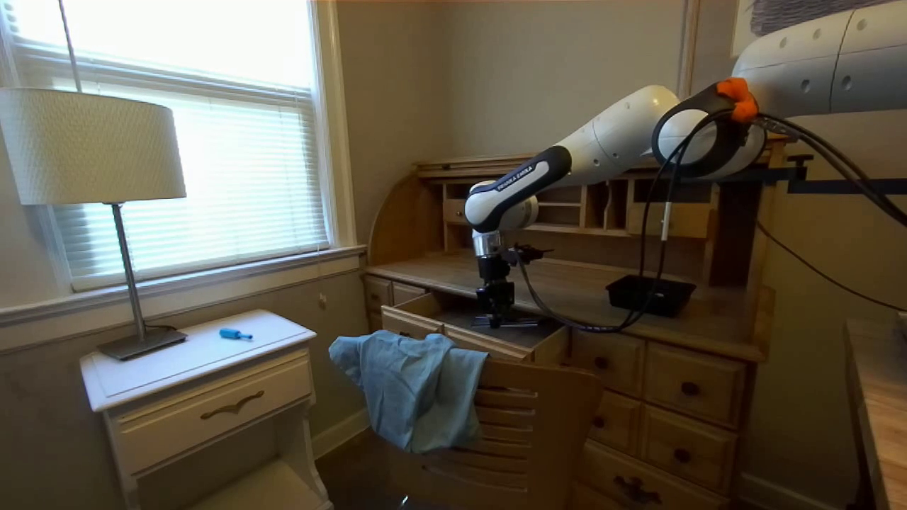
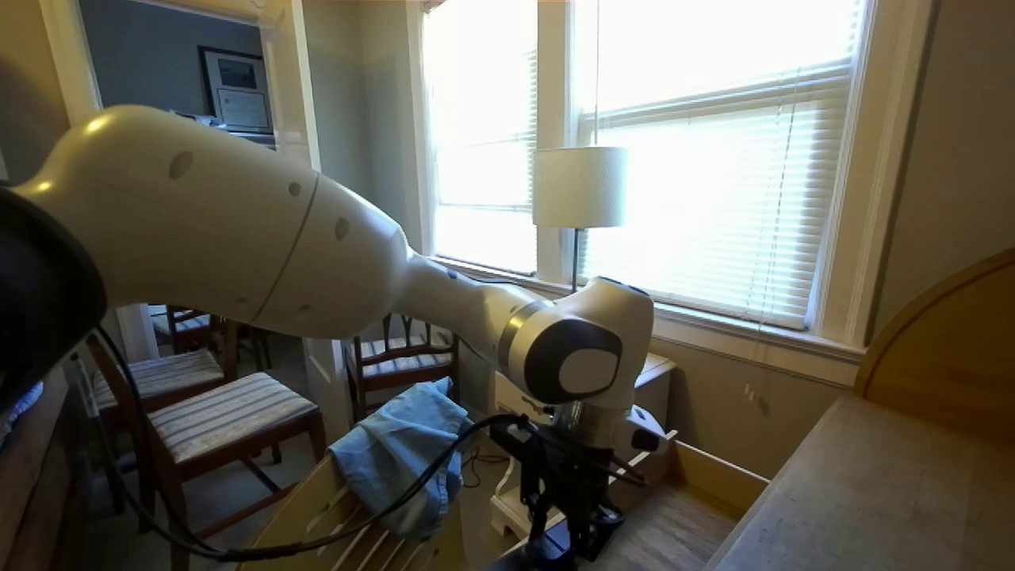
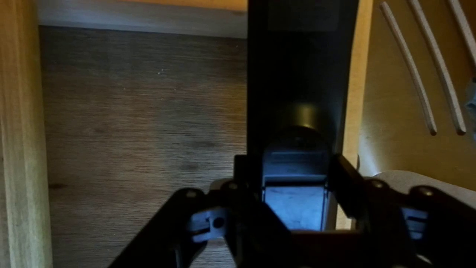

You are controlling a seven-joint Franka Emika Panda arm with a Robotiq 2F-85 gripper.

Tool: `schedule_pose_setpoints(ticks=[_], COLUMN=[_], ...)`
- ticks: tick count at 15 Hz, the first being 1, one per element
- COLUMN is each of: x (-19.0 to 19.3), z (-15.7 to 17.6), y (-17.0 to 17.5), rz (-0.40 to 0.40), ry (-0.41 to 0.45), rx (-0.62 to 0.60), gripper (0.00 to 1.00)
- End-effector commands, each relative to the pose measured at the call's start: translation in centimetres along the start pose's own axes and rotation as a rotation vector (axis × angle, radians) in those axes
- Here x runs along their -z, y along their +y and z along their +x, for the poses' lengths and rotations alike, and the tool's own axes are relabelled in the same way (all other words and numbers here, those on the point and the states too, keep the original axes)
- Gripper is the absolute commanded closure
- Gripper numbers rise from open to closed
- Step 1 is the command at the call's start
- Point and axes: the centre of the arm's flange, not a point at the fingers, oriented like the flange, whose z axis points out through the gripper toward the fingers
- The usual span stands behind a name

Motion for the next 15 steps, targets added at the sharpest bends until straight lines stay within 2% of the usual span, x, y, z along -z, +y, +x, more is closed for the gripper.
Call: schedule_pose_setpoints(ticks=[1,4,6,10,15], x=[-1.4,-2.8,-3.8,-5.8,-7.0], z=[1.2,1.9,2.0,2.2,2.2], y=[0.1,0.6,0.8,0.8,0.6], rz=[-0.063,-0.124,-0.144,-0.199,-0.211], ry=[0.051,0.127,0.147,0.214,0.309], rx=[-0.042,-0.101,-0.117,-0.092,-0.096], gripper=[0.69,0.69,0.69,0.69,0.69])
